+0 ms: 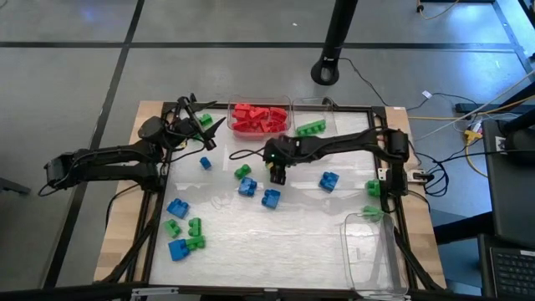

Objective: Sort blocks
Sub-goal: Put the green game piece into the top right transparent bin

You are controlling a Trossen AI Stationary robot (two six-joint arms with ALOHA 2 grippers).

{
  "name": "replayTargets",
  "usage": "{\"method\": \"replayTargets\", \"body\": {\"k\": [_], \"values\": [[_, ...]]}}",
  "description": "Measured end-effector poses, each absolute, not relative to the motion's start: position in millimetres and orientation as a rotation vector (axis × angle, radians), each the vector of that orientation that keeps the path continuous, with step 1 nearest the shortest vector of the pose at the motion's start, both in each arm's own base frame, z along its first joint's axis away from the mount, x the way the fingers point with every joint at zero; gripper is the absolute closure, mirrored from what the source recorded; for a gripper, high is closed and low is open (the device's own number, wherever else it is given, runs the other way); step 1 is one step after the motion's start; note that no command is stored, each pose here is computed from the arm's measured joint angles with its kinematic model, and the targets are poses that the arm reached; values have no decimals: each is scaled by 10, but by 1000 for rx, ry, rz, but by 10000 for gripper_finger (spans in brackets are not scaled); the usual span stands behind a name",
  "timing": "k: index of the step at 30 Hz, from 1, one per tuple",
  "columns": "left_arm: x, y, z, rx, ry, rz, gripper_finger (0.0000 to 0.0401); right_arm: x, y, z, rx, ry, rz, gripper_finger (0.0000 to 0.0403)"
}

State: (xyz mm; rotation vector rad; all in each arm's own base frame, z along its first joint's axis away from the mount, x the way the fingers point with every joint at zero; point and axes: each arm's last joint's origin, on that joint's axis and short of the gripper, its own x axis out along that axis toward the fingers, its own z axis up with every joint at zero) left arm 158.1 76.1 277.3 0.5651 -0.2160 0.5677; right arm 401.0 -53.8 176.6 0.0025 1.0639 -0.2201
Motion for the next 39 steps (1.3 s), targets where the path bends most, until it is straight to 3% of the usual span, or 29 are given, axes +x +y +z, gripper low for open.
{"method": "replayTargets", "body": {"k": [6,12,20,30,39], "values": [[1580,761,2773,566,-216,568,148,4021,-531,1715,34,1075,-209,56],[1580,761,2776,566,-219,569,148,4054,-547,1586,13,1096,-247,61],[1580,761,2776,566,-219,569,148,4083,-545,1414,24,1133,-226,120],[1579,761,2777,567,-220,569,148,4085,-535,1411,2,1136,-207,262],[1579,761,2777,579,-217,571,148,4087,-494,1426,-35,1137,-193,258]]}}
